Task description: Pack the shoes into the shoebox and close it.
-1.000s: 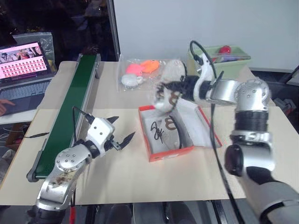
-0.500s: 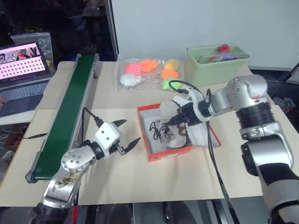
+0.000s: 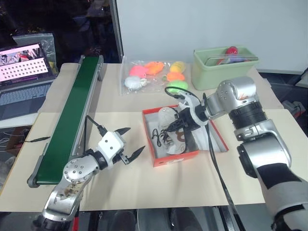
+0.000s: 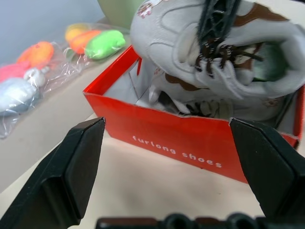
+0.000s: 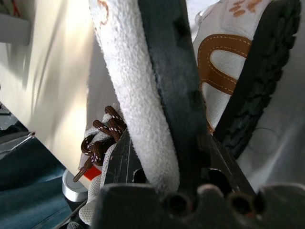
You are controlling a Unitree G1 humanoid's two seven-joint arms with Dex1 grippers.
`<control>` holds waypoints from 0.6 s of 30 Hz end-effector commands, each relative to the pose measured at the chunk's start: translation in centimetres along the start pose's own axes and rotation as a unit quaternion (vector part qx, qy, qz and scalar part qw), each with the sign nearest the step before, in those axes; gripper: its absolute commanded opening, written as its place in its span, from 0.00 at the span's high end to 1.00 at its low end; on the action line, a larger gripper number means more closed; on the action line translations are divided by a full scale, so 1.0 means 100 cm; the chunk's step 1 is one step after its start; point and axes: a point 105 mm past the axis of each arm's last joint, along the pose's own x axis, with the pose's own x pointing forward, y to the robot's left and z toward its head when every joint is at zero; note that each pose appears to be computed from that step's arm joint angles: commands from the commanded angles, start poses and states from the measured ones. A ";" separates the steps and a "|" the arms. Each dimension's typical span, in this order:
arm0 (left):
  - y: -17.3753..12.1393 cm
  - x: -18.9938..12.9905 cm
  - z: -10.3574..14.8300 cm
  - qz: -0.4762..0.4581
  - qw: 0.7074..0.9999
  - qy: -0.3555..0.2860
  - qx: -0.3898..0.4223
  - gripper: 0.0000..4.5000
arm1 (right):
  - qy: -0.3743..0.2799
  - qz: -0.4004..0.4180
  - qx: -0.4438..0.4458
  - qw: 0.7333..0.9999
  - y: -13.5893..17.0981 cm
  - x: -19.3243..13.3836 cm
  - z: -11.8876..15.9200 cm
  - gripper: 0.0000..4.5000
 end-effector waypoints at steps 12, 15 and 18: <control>-0.001 0.005 0.016 -0.002 0.999 -0.033 0.015 0.01 | -0.049 -0.032 -0.047 0.997 -0.013 -0.045 0.024 0.82; -0.001 0.007 0.017 -0.004 0.999 -0.035 0.014 0.01 | -0.053 -0.027 -0.050 0.997 -0.007 -0.049 0.027 0.82; -0.001 0.008 0.017 -0.006 0.999 -0.036 0.014 0.01 | -0.057 -0.021 -0.057 0.997 0.002 -0.053 0.031 0.82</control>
